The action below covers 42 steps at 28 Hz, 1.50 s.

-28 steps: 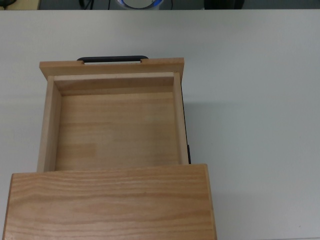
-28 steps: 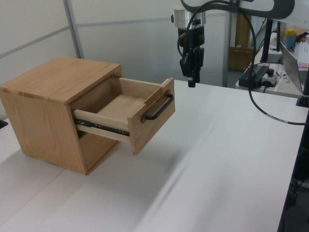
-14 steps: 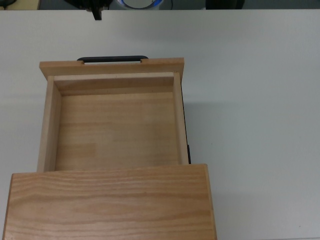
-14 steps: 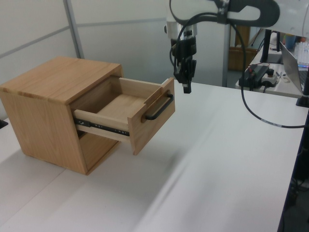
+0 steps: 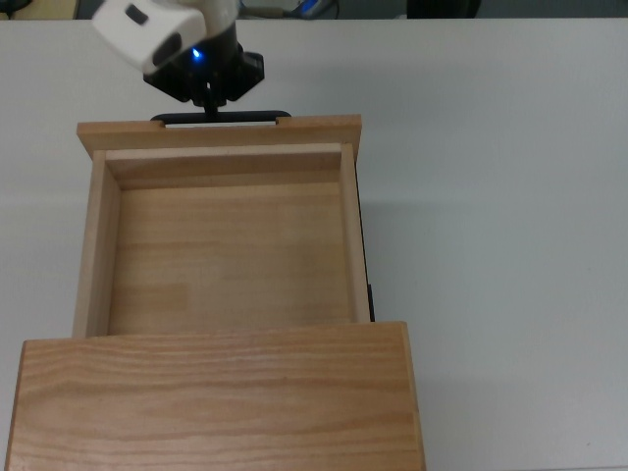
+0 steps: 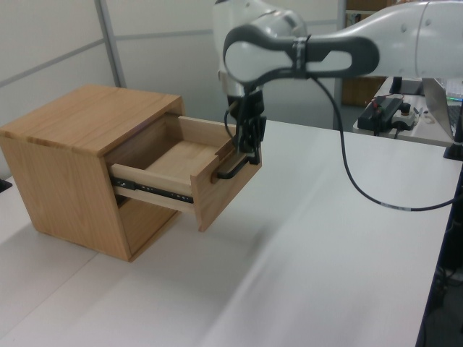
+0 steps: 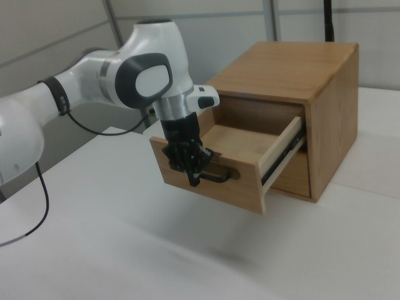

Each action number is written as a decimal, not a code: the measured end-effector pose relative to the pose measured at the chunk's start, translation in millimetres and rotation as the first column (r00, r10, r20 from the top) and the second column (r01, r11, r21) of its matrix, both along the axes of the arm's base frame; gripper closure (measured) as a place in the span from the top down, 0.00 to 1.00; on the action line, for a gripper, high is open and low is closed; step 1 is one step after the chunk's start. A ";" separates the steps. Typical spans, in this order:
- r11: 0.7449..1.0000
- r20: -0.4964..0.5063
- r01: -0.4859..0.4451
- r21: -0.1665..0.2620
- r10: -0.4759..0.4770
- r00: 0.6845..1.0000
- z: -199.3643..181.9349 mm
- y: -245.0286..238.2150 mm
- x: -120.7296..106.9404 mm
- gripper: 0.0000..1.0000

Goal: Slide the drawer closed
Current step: 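Lower the gripper onto the drawer front beside the black handle, then push the drawer front with the gripper into the cabinet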

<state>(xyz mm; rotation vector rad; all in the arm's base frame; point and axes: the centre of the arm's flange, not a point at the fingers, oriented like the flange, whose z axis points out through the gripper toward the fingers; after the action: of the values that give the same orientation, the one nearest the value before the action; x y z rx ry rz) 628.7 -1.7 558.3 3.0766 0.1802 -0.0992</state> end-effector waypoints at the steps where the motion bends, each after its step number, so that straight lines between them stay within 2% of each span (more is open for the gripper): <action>1: 1.000 -0.006 0.000 -0.007 0.000 1.000 -4.3 3.2 1.6 0.01; 6: 0.999 0.004 0.038 -0.028 -0.038 0.999 -12.6 9.8 8.4 0.01; 12: 0.996 0.142 0.092 -0.013 -0.089 0.986 -12.7 10.9 28.5 0.01; 21: 0.997 0.282 0.080 -0.010 -0.074 0.957 -37.0 12.5 61.7 0.01; 29: 0.998 0.429 0.060 0.006 -0.057 0.901 -34.2 15.3 80.9 0.01; 40: 1.000 0.571 0.026 -0.014 -0.014 0.821 -40.4 18.3 101.4 0.01; 42: 1.000 0.603 0.017 -0.016 -0.004 0.798 -43.3 19.4 106.3 0.01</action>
<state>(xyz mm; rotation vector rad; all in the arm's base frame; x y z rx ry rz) 735.0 17.7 515.0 2.8996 0.1217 0.8677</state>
